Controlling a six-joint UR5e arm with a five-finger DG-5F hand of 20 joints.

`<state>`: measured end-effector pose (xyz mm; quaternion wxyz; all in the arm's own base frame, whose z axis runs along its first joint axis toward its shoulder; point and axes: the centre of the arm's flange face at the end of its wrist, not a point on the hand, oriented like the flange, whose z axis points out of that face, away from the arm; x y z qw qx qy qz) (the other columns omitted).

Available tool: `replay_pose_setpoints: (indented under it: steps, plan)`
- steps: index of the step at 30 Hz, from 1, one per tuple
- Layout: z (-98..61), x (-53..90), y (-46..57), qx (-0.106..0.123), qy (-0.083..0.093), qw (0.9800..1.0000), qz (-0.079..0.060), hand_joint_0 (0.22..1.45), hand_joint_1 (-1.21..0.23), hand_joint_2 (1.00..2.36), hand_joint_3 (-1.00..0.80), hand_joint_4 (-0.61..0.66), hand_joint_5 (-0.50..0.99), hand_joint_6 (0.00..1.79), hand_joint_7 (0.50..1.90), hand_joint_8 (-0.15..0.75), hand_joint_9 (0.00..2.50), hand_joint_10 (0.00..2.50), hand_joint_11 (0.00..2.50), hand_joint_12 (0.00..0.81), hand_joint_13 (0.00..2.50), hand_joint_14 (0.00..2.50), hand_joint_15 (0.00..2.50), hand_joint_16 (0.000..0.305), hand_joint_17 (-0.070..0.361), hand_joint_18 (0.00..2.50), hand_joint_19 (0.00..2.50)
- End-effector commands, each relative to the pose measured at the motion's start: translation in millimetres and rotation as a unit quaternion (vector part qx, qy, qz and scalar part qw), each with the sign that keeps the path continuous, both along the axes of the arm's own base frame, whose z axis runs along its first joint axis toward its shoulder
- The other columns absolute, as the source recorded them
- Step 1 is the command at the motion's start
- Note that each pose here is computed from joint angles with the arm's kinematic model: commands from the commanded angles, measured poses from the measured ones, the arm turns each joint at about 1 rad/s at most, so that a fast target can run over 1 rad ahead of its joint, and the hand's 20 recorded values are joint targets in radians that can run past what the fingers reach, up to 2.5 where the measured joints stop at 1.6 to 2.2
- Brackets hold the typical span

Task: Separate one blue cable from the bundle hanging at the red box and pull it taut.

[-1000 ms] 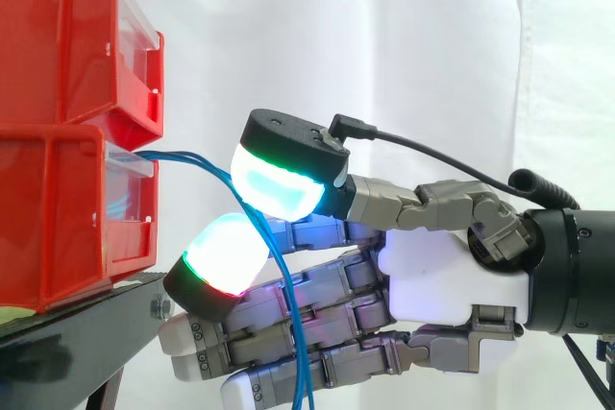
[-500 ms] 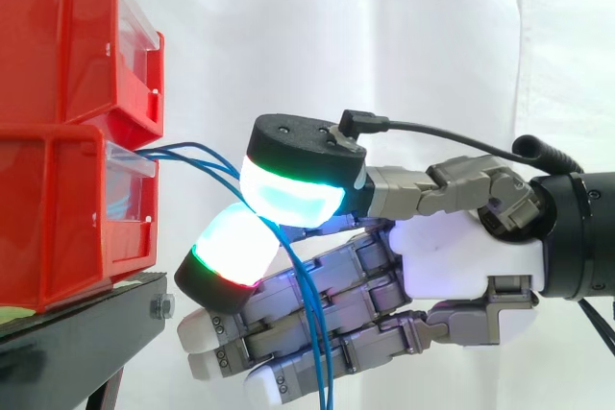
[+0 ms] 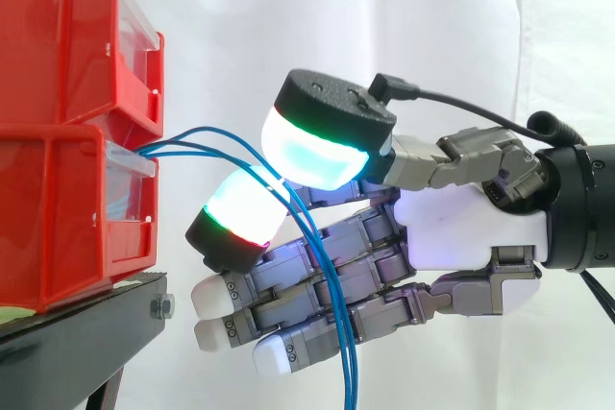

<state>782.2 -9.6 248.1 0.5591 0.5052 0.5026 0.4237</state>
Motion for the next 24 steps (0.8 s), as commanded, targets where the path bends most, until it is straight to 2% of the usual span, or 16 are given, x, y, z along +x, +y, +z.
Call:
replay_pose_setpoints:
  steps: [1,5,7,9,14,18,24]
  plan:
    - [-0.3,0.1,0.0,-0.001,0.0,1.0,0.0,0.49,-0.71,1.0,-0.5,0.17,-0.21,0.86,0.88,0.284,0.63,0.01,0.41,0.313,0.4,0.0,0.13,0.044,0.099,0.47,0.31]
    - [-0.3,0.1,0.0,-0.001,0.0,1.0,0.0,0.49,-0.62,1.0,-0.5,0.17,-0.21,0.84,0.87,0.284,0.63,0.02,0.41,0.314,0.4,0.0,0.13,0.045,0.1,0.47,0.33]
    - [0.8,-0.1,0.0,-0.002,0.0,1.0,0.0,0.56,-0.49,1.0,-0.5,0.15,-0.2,0.83,0.93,0.275,0.65,0.01,0.41,0.295,0.4,0.01,0.14,0.041,0.092,0.45,0.35]
    - [-0.3,0.0,-1.3,-0.002,0.0,1.0,-0.002,0.59,-0.47,1.0,-0.5,0.14,-0.2,0.84,0.95,0.269,0.65,0.02,0.41,0.293,0.4,0.0,0.13,0.04,0.09,0.45,0.35]
    - [-0.3,0.0,-0.1,-0.002,0.0,1.0,-0.001,0.63,-0.52,1.01,-0.41,0.11,-0.2,0.87,0.97,0.272,0.65,0.01,0.41,0.293,0.39,0.01,0.14,0.04,0.09,0.44,0.36]
    - [-0.3,0.0,-0.1,-0.002,0.0,1.0,-0.001,0.64,-0.63,1.02,-0.3,0.12,-0.21,0.87,1.02,0.273,0.64,0.01,0.44,0.299,0.39,0.01,0.14,0.04,0.091,0.44,0.36]
    - [-0.3,0.0,-1.2,-0.002,0.0,1.0,-0.001,0.65,-0.71,1.02,-0.25,0.09,-0.22,0.9,0.96,0.271,0.63,0.01,0.48,0.304,0.38,0.01,0.13,0.041,0.092,0.44,0.34]
